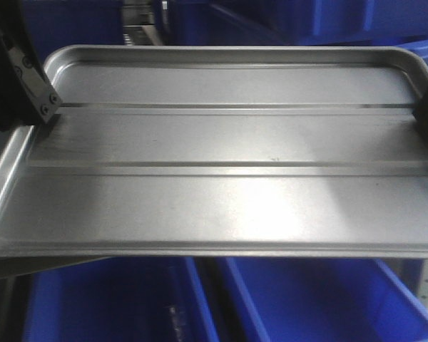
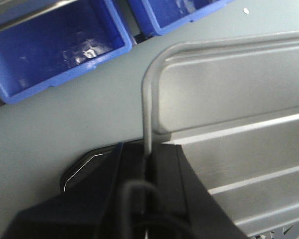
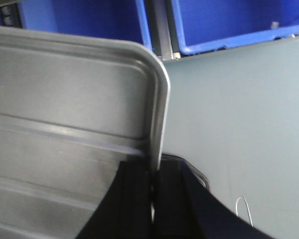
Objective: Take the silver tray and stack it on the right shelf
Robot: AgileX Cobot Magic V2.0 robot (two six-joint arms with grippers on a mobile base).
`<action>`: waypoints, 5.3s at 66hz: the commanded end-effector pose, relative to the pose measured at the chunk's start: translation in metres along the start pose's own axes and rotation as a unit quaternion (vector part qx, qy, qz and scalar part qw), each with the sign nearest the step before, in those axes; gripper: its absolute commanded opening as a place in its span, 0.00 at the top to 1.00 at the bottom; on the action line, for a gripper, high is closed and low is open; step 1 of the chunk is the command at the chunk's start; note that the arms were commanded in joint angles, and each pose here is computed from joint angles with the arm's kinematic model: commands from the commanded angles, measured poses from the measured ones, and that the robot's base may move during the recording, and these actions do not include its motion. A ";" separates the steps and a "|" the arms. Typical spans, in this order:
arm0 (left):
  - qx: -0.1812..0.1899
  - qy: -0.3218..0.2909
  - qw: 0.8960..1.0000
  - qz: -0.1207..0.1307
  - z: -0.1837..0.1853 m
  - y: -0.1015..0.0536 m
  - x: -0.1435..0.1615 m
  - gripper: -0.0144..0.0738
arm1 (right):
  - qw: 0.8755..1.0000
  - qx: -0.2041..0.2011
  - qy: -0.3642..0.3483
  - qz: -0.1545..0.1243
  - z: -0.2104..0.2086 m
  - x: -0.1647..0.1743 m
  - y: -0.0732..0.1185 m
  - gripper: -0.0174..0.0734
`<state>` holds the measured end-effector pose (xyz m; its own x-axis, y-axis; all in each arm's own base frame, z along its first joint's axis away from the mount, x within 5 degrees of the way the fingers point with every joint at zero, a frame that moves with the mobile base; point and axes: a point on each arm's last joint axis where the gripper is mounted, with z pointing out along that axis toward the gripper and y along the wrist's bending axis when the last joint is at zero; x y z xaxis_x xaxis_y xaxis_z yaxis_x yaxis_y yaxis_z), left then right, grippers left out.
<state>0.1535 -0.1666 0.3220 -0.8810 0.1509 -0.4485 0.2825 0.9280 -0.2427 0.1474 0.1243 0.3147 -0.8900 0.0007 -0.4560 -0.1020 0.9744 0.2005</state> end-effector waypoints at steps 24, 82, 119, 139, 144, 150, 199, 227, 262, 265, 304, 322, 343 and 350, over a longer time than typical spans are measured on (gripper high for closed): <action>-0.013 -0.023 1.000 0.018 -0.014 0.003 -0.004 0.94 | 0.999 0.018 -0.031 -0.019 -0.011 -0.007 -0.005 0.75; -0.013 -0.023 1.000 0.018 -0.014 0.003 -0.004 0.94 | 0.999 0.018 -0.031 -0.019 -0.011 -0.007 -0.005 0.75; -0.006 -0.034 0.999 0.019 -0.014 0.002 -0.006 0.94 | 0.999 0.005 -0.047 -0.021 -0.011 -0.009 -0.003 0.75; -0.012 -0.102 0.994 0.026 -0.020 0.003 -0.032 0.94 | 0.994 -0.025 -0.107 -0.026 -0.022 -0.028 0.006 0.75; -0.019 -0.119 0.993 0.021 -0.022 0.004 -0.048 0.94 | 0.993 -0.013 -0.114 -0.022 -0.026 -0.040 0.006 0.75; -0.028 -0.129 0.991 0.028 -0.020 0.005 -0.067 0.94 | 0.993 0.007 -0.116 -0.032 -0.028 -0.057 0.006 0.75; -0.065 -0.149 0.986 -0.022 0.130 0.052 -0.160 0.94 | 0.992 0.101 -0.068 -0.037 0.131 -0.164 -0.027 0.75; -0.069 -0.145 0.987 -0.013 0.138 0.051 -0.167 0.94 | 0.991 0.116 -0.058 -0.022 0.140 -0.173 -0.038 0.70; -0.079 -0.129 0.988 -0.020 0.133 0.051 -0.169 0.31 | 0.990 0.126 -0.057 -0.014 0.124 -0.183 -0.036 0.19; -0.081 -0.127 0.988 -0.021 0.130 0.051 -0.171 0.31 | 0.990 0.127 -0.056 -0.013 0.123 -0.183 -0.036 0.19; -0.080 -0.135 0.986 0.052 0.015 0.032 -0.123 0.83 | 0.992 0.074 -0.103 -0.026 0.018 -0.150 -0.033 0.62; -0.012 -0.206 0.975 0.086 0.014 0.046 -0.038 0.95 | 0.987 0.048 -0.146 -0.050 0.020 -0.083 -0.053 0.75; 0.052 -0.326 0.939 0.095 -0.011 0.071 0.039 0.95 | 0.953 0.001 -0.280 -0.117 0.008 0.003 -0.075 0.75; 0.070 -0.382 0.917 0.093 -0.037 0.075 0.052 0.95 | 0.933 -0.011 -0.338 -0.120 -0.015 0.019 -0.079 0.75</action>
<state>0.1263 -0.0816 0.2837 -0.4584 0.0743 -0.8856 0.4457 0.8814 -0.1568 0.1425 0.0472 0.2784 -0.5382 -0.0928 -0.8377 -0.2431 0.9688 0.0489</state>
